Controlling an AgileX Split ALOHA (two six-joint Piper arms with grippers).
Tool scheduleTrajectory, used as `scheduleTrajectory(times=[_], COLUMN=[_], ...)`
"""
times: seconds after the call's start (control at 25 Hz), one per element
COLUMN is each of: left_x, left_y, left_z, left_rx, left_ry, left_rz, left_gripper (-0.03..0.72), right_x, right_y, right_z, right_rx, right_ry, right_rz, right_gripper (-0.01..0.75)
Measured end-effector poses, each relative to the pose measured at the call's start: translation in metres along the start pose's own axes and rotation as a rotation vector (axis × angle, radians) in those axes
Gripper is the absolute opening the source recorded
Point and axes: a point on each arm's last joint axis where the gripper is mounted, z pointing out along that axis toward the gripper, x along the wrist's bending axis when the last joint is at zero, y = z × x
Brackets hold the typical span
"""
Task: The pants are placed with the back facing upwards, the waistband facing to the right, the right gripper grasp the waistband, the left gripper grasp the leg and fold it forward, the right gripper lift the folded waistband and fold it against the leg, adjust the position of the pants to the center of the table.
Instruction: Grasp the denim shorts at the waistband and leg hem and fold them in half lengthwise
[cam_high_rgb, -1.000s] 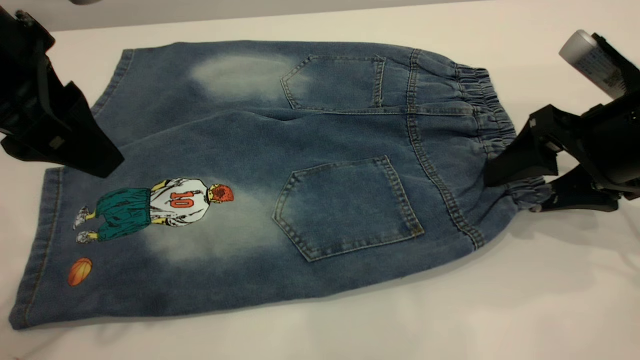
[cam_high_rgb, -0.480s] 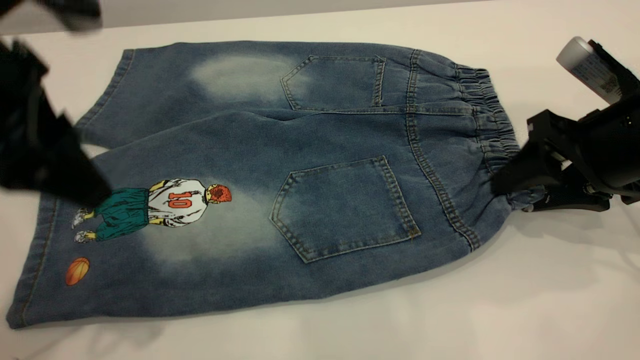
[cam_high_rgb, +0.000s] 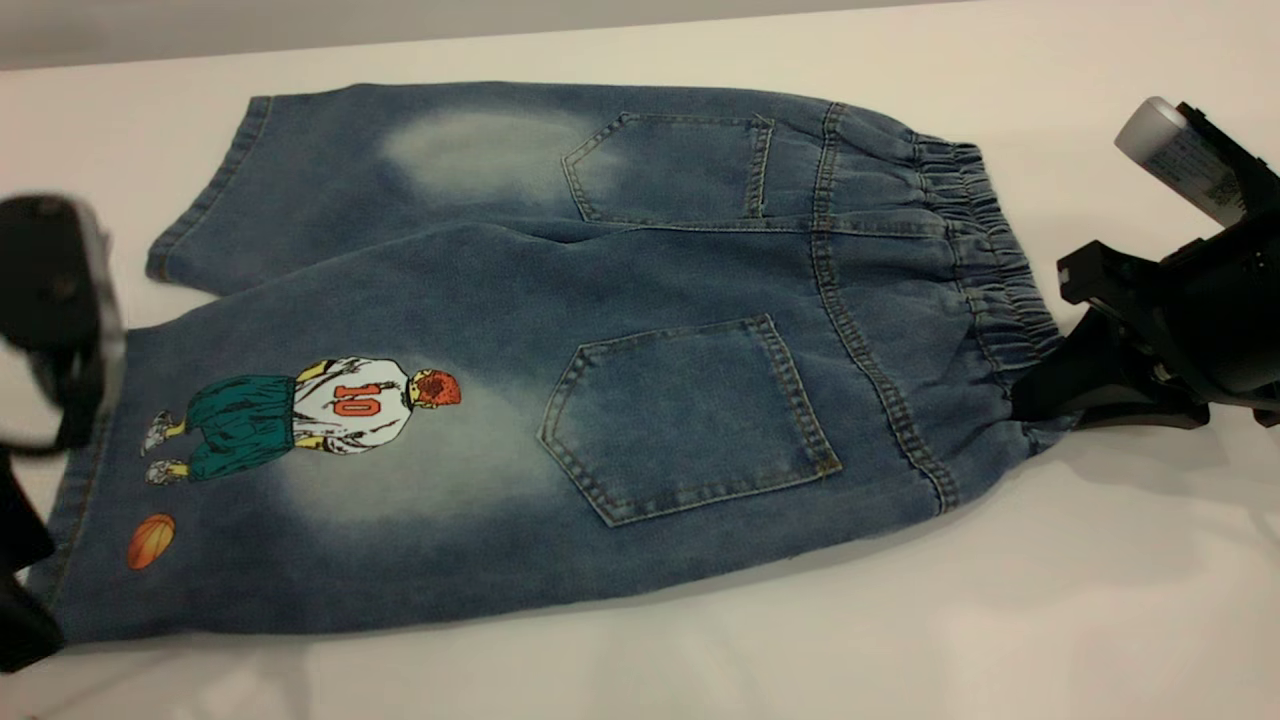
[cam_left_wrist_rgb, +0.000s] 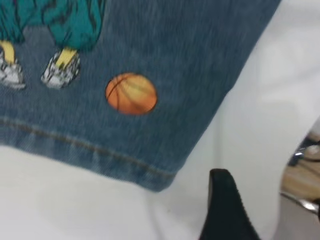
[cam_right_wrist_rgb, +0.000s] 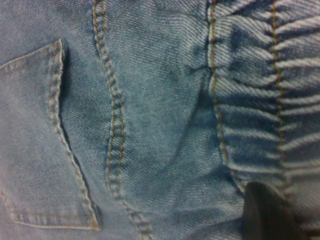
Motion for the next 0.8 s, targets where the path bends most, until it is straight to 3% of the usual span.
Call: scheduleTrajectory(times=[0.36, 0.8], left_x=[-0.010, 0.006], left_y=[-0.019, -0.037], left_z=[0.015, 0.015], left_rx=[-0.004, 0.037], left_ry=[0.106, 0.191], left_rz=[0.123, 0.013], left_gripper=[0.393, 0.393], right_x=[0.007, 0.010], right_y=[0.000, 0.000], right_z=[0.000, -0.001], right_rx=[-0.001, -0.003], right_ry=[0.080, 0.107], right_rz=[0.002, 0.000], right_gripper=[0.035, 0.035])
